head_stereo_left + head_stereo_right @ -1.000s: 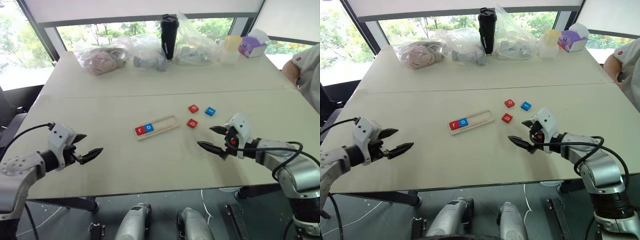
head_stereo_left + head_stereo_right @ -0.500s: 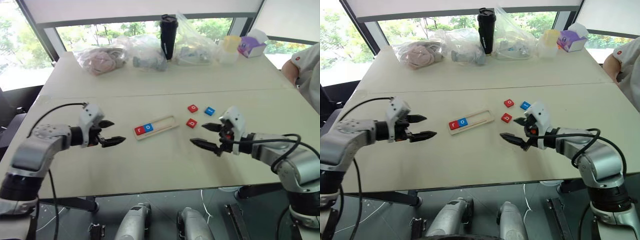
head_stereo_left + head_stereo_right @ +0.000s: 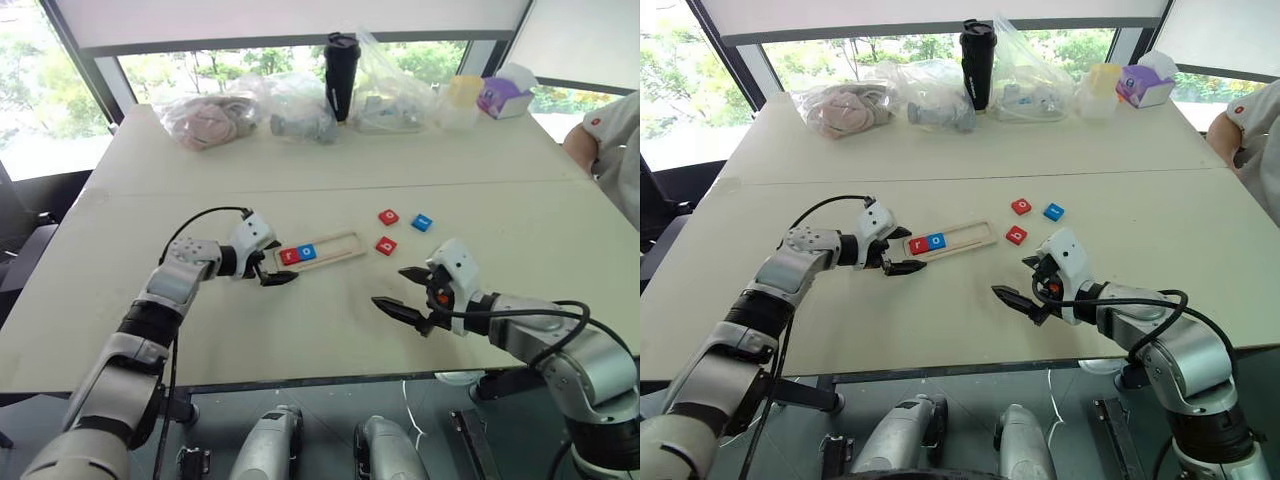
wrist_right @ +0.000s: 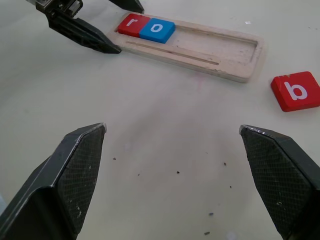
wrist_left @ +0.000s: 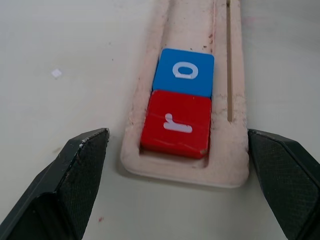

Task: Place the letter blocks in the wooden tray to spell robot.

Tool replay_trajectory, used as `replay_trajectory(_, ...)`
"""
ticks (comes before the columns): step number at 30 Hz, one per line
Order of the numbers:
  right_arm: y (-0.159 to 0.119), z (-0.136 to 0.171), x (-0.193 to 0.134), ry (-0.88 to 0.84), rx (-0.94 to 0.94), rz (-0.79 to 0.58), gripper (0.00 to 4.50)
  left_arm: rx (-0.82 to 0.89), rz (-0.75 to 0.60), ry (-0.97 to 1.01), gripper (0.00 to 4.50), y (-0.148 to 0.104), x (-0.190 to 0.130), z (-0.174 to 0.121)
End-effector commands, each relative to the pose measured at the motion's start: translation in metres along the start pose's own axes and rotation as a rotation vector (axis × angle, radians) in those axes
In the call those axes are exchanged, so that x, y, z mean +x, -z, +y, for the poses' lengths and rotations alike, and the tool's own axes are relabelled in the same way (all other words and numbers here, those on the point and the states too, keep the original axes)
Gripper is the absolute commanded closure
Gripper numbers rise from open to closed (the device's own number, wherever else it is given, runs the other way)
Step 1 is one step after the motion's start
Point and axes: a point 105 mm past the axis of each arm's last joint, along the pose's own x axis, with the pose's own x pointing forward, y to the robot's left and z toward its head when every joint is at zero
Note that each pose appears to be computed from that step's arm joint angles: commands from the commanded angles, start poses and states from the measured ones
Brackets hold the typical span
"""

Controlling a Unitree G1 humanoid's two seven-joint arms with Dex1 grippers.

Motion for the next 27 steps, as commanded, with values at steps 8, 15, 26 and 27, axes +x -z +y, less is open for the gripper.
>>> replay_trajectory(8, -0.009, -0.005, -0.011, 0.071, -0.019, -0.054, 0.00, -0.003, 0.075, 0.086, 1.34, 0.018, 0.012, -0.007)
replay_trajectory(15, -0.005, -0.013, -0.013, 0.095, -0.012, -0.046, 0.00, 0.044, 0.020, 0.189, 1.34, 0.006, 0.004, -0.014)
replay_trajectory(26, -0.003, -0.026, -0.020, 0.110, -0.021, -0.038, 0.00, 0.267, 0.099, 0.437, 1.34, 0.012, -0.048, -0.047)
replay_trajectory(27, -0.003, -0.026, -0.020, 0.110, -0.021, -0.038, 0.00, 0.266, 0.104, 0.437, 1.34, 0.013, -0.048, -0.047)
